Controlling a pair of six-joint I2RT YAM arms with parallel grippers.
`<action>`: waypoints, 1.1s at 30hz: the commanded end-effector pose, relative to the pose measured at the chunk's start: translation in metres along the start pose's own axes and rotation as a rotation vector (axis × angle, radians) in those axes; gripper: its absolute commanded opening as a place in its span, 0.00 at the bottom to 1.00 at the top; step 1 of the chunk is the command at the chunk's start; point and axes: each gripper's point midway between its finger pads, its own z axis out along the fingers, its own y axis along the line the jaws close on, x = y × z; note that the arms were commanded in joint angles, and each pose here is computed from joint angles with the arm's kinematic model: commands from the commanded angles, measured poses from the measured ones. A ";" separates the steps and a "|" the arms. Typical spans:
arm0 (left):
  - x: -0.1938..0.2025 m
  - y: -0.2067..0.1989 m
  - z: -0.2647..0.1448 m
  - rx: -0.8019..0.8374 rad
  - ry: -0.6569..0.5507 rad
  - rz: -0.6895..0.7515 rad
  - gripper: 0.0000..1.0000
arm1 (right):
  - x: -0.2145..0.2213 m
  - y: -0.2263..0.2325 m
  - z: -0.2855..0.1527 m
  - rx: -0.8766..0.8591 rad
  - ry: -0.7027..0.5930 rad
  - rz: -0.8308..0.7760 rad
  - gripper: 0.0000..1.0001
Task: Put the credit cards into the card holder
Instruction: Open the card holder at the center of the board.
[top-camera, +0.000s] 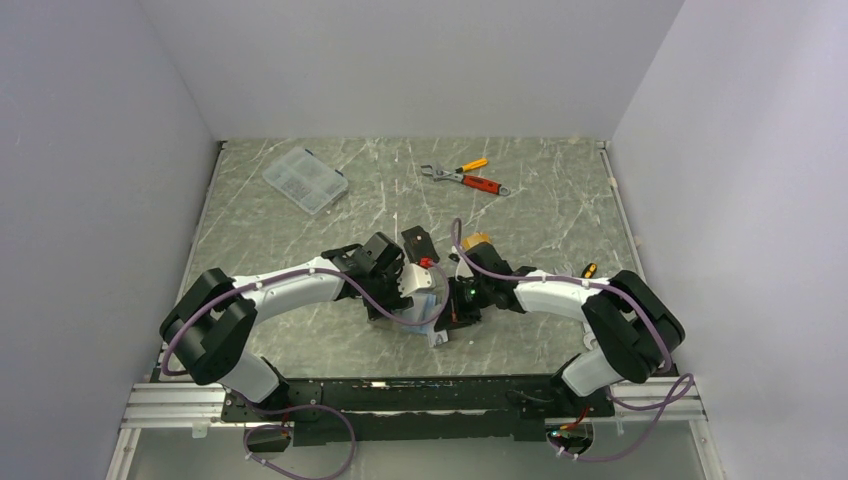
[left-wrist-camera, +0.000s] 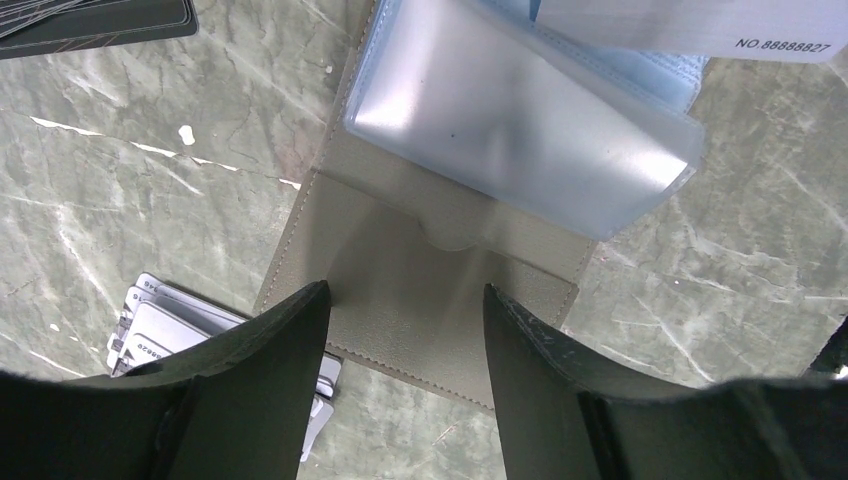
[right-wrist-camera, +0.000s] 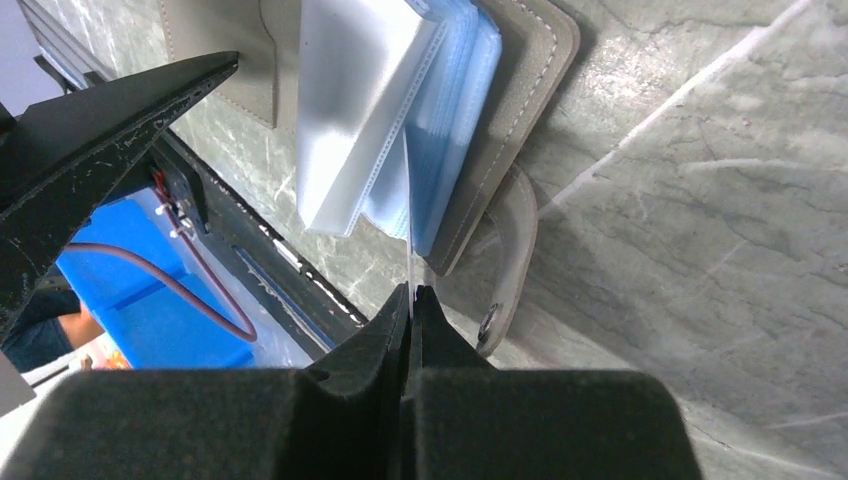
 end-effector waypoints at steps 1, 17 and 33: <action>-0.006 0.000 -0.008 -0.009 -0.036 0.021 0.63 | -0.010 0.013 0.001 -0.038 -0.018 -0.047 0.00; -0.016 0.006 -0.035 0.024 -0.100 0.026 0.61 | -0.032 0.063 0.001 -0.137 -0.045 -0.171 0.00; -0.013 0.029 -0.061 0.013 -0.157 -0.031 0.60 | -0.037 0.082 0.033 -0.158 0.028 -0.224 0.00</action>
